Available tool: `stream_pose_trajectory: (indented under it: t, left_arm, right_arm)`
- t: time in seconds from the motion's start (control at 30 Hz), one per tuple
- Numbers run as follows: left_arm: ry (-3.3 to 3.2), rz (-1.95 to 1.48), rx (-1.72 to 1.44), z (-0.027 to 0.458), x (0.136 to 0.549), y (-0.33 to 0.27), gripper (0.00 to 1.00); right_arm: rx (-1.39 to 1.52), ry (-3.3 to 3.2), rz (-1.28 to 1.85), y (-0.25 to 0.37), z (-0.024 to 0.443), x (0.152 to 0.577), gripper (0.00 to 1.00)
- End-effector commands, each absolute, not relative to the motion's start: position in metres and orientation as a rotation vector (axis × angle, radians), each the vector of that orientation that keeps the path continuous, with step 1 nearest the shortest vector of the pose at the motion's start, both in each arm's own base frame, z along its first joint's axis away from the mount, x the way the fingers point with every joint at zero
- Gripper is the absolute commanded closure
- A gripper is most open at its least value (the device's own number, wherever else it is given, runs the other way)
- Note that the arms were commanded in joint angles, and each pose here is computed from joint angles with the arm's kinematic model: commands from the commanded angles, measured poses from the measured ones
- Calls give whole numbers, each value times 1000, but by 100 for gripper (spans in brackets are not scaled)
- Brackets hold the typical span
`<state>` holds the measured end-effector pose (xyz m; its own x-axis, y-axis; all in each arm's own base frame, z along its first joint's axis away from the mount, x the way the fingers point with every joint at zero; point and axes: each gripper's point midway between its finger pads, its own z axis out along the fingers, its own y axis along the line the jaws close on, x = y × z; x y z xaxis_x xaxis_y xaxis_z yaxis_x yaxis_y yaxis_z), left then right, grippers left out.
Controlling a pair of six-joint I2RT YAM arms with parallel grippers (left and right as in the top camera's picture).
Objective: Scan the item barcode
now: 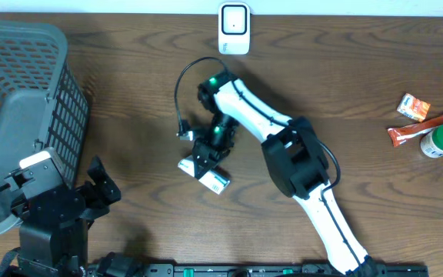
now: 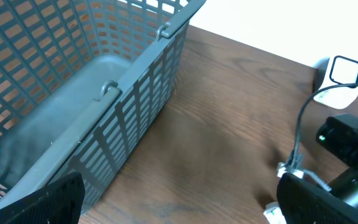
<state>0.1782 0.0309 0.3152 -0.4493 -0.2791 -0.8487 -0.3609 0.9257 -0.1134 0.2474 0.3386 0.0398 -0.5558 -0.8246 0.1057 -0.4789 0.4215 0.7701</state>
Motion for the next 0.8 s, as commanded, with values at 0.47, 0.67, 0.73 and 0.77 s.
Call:
stream_pose_trajectory:
  t: [0.47,0.67,0.73,0.77]
  left_arm:
    - [2054,104,-455,320,177,32,2]
    - [2054,104,-455,320,177,32,2]
    - [2054,104,-455,320,177,32,2]
    - [2054,104,-455,320,177,32,2]
  right_arm:
    - [1088,-2308,-1100,330,64,296,62]
    - [1258,-2553,-1032,324,103,356,61]
    - [1303,-2740,-800,308,110,388,61]
    - [1320,-2814,-676,299,111,402,61]
